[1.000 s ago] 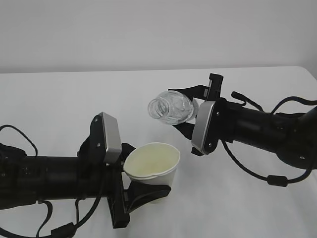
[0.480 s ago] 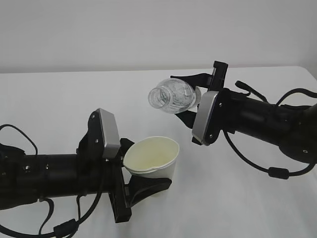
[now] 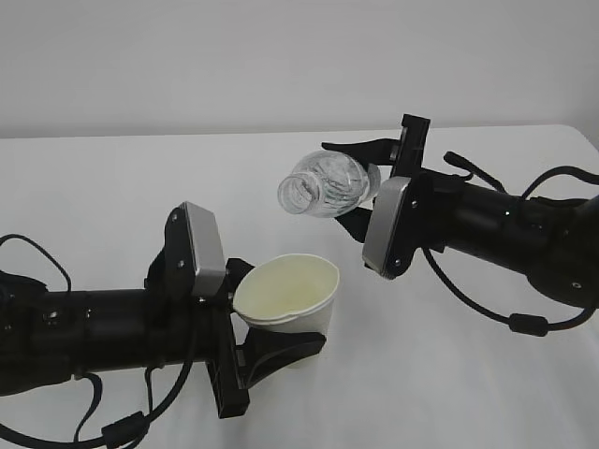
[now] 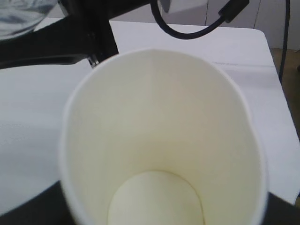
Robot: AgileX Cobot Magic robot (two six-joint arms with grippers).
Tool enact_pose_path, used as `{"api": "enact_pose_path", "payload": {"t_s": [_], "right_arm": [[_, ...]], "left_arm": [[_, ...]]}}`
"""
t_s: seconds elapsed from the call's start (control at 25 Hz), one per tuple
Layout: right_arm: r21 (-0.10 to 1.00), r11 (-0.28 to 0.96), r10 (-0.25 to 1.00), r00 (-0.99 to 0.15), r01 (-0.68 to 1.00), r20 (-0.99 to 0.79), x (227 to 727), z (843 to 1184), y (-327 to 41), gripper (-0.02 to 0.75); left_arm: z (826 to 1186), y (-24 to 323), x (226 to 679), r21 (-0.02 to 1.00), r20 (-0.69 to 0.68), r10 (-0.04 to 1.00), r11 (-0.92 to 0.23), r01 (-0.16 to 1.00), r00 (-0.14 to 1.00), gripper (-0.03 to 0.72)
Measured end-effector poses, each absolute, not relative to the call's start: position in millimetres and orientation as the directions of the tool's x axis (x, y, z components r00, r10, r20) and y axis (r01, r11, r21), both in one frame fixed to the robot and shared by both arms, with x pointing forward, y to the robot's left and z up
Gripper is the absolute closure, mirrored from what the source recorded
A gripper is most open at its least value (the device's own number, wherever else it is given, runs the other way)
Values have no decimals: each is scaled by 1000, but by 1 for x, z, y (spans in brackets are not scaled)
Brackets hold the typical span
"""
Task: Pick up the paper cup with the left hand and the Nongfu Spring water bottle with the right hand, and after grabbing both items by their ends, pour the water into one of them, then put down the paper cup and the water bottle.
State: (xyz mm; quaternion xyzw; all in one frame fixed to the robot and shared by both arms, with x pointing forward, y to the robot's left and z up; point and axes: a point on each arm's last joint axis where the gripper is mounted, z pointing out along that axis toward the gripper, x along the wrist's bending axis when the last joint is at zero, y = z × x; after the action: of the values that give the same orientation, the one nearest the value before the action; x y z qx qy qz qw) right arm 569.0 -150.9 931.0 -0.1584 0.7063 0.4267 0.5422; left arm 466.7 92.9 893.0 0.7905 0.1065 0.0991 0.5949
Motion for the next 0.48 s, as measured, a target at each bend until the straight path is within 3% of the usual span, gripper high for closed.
{"api": "enact_pose_path", "payload": {"t_s": [0.48], "right_arm": [[378,596,218,-310,-709,-925,570,938,-151,281]], "left_arm": [[892,93,467,958,31,288,-281,53,957,241]]}}
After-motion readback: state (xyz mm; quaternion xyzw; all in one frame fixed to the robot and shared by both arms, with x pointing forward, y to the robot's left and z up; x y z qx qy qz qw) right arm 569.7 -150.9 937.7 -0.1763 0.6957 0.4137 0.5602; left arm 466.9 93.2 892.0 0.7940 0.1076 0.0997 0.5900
